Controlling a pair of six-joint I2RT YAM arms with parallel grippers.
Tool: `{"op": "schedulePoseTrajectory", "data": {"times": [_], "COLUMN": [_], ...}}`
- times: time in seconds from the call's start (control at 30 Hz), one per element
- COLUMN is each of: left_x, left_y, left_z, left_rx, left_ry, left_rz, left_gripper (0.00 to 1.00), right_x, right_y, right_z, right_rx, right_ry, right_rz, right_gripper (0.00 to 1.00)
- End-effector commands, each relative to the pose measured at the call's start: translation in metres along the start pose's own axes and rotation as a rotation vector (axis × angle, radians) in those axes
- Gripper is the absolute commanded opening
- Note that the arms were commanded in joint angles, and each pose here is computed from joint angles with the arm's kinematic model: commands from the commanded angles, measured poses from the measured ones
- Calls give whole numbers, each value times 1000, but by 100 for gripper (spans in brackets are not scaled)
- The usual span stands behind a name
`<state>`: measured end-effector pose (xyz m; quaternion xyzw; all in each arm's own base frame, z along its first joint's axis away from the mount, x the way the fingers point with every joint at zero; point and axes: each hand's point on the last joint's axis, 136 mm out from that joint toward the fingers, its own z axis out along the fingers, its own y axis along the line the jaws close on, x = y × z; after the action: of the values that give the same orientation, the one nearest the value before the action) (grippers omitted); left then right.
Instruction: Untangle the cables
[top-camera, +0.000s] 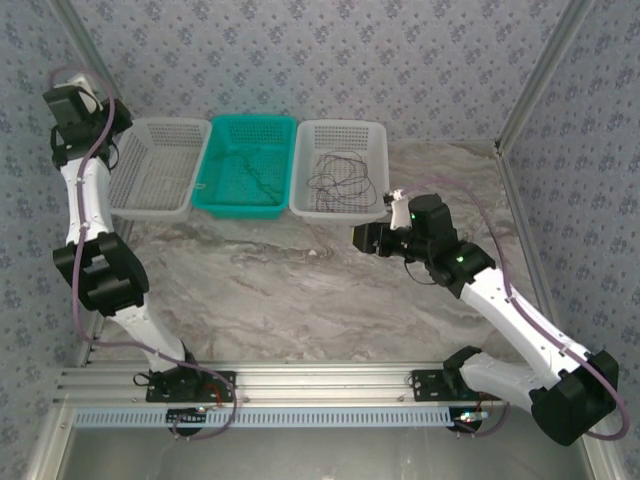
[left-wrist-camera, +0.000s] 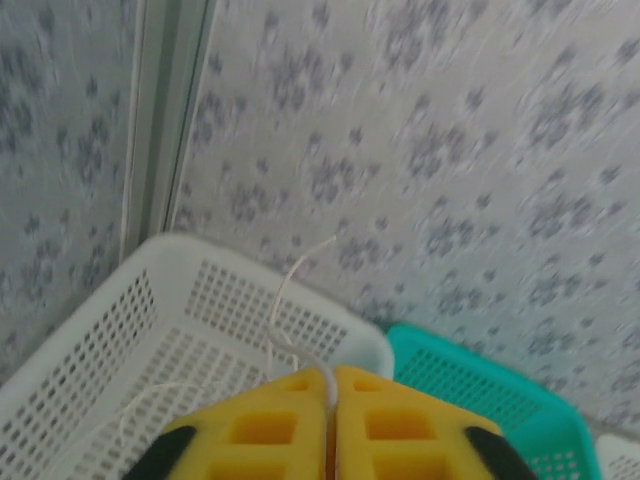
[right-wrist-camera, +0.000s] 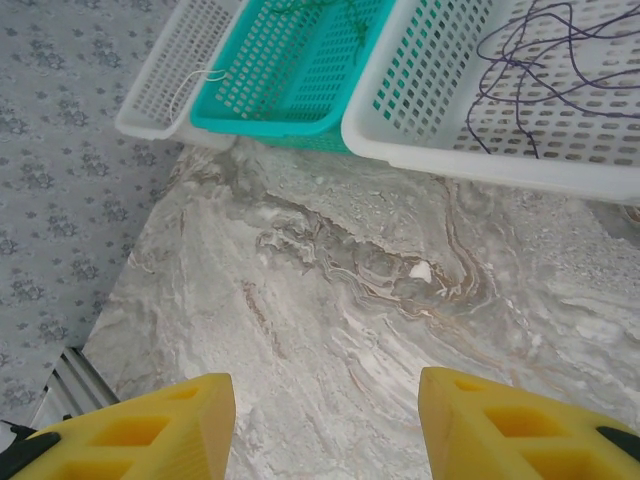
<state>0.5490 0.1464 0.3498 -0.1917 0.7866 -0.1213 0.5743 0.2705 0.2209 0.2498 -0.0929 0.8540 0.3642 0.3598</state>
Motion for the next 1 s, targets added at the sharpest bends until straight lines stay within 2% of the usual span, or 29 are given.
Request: {"op": "schedulePoseTrajectory", "data": {"times": [0.0, 0.13, 0.27, 0.47, 0.53, 0.57, 0.63, 0.83, 0.97], "left_x": [8, 12, 10, 47, 72, 85, 122, 235, 286], "left_y": [0, -8, -31, -70, -81, -84, -85, -58, -31], "left_z": [-3, -23, -69, -162, -190, -200, -218, -230, -224], "left_rx": [-4, 18, 64, 112, 119, 117, 103, 44, -23], "left_ry": [9, -24, -83, -157, -153, -141, -102, 9, 106], "left_rz": [24, 15, 24, 79, 107, 123, 152, 221, 257], "left_gripper": [34, 46, 49, 49, 51, 52, 55, 66, 68], "right_x": [3, 2, -5, -27, -33, -34, -34, -21, -8], "right_y": [-8, -12, -25, -66, -80, -88, -115, -196, -243], "right_z": [0, -2, -12, -44, -57, -63, -77, -100, -115], "right_rx": [33, 57, 133, 350, 426, 476, 622, 884, 1060], "right_ry": [15, -2, -69, -319, -417, -453, -515, -492, -462], "right_rz": [-1, -5, -48, -151, -214, -244, -255, -121, -72], "right_gripper": [53, 53, 53, 54, 58, 70, 82, 83, 83]}}
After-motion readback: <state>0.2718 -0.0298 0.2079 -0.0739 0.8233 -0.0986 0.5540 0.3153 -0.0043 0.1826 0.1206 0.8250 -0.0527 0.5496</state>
